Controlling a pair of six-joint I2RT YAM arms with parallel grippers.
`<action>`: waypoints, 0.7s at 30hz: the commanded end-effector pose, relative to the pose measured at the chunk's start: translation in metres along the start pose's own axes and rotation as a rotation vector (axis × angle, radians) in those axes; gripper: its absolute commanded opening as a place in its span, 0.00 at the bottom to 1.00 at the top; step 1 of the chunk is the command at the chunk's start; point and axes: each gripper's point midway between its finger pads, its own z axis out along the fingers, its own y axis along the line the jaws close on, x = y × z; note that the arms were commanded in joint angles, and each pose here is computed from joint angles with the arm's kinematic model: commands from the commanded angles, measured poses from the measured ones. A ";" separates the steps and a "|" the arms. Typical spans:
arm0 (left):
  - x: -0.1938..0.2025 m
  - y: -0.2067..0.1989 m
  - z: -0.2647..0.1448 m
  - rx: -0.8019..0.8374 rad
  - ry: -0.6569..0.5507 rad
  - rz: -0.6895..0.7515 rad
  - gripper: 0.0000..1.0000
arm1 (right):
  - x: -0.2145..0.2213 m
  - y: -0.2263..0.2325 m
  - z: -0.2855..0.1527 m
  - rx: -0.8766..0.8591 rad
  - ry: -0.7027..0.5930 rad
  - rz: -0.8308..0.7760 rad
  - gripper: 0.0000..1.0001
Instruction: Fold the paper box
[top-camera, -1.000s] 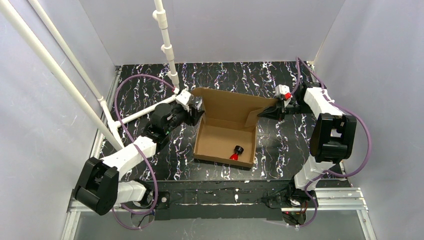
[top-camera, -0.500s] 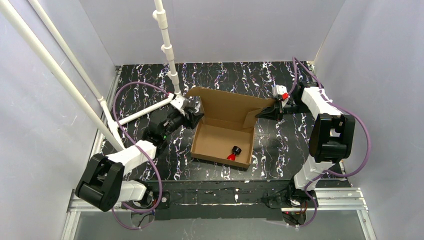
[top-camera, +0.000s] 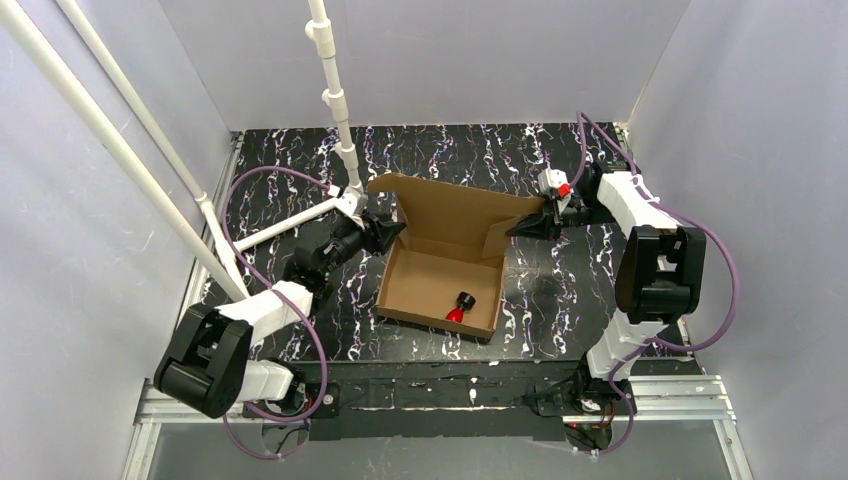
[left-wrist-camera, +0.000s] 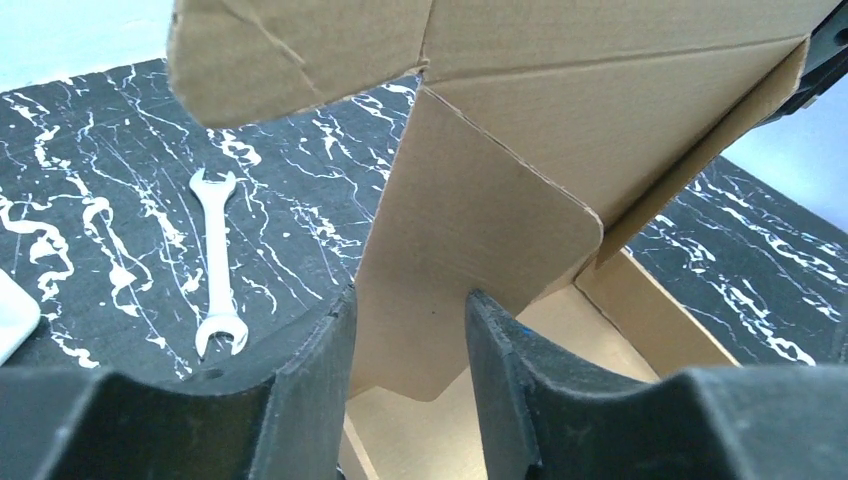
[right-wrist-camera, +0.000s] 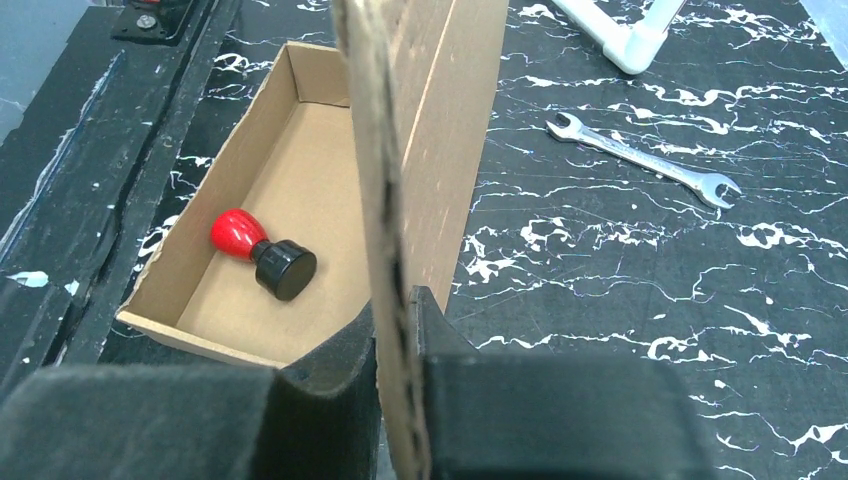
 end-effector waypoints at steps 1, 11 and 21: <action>-0.025 -0.012 -0.007 0.049 -0.082 0.045 0.47 | 0.014 0.010 0.001 -0.051 0.074 0.068 0.01; -0.017 -0.014 -0.038 0.059 -0.088 0.057 0.57 | 0.010 0.017 0.001 -0.060 0.099 0.052 0.01; -0.014 -0.014 -0.031 0.115 -0.078 0.014 0.54 | 0.002 0.030 0.011 -0.093 0.096 0.033 0.01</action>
